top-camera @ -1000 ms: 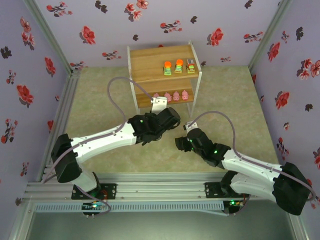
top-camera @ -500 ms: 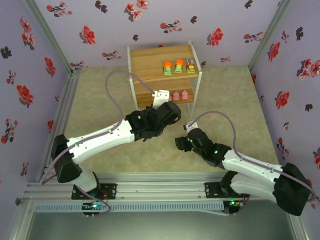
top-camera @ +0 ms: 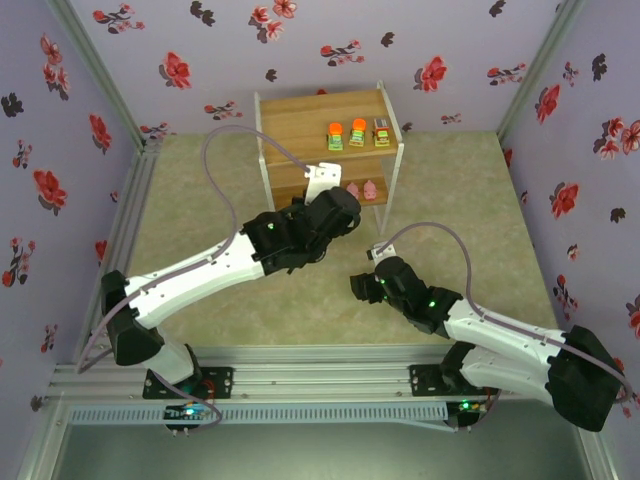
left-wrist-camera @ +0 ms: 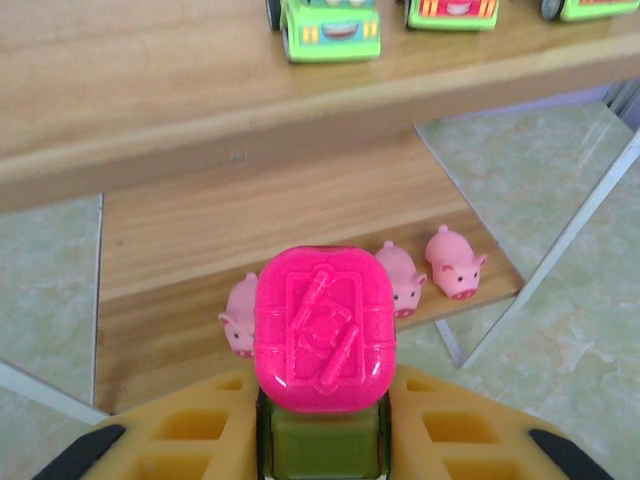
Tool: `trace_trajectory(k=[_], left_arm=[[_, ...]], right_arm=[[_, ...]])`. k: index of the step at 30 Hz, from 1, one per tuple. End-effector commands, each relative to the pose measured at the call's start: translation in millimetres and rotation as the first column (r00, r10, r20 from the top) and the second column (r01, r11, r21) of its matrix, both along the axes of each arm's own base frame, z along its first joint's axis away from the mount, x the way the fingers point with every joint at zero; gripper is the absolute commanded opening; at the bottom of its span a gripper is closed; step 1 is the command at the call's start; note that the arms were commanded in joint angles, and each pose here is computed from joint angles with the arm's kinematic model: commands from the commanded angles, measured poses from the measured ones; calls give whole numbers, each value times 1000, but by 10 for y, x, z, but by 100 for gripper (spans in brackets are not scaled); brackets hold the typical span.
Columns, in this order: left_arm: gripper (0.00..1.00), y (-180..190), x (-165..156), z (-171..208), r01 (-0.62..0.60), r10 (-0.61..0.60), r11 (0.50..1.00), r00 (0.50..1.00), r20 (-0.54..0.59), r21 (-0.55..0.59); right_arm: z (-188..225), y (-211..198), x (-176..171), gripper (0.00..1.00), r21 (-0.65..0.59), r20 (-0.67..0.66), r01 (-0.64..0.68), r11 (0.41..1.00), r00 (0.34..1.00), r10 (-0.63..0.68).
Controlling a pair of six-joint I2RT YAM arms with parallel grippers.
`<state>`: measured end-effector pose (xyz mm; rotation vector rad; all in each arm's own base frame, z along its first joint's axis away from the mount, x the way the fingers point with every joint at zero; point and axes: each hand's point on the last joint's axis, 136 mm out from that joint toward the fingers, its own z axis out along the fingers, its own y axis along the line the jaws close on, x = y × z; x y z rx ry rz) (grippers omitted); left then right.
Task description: Place and organize the plastic toys onto the shelf
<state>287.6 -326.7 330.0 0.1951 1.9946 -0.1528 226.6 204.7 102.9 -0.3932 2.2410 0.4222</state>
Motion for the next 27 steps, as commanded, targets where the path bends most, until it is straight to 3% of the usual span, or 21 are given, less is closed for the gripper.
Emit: trace_trajectory(k=[1, 27], left_arm=[[29, 67, 66, 269, -23, 23, 1000, 998, 65, -3], [30, 205, 431, 903, -72, 77, 997, 977, 198, -34]], right_arm=[[5, -23, 8, 65, 7, 6, 9, 1000, 1000, -10], [-1, -31, 25, 65, -4, 12, 15, 1000, 1000, -15]])
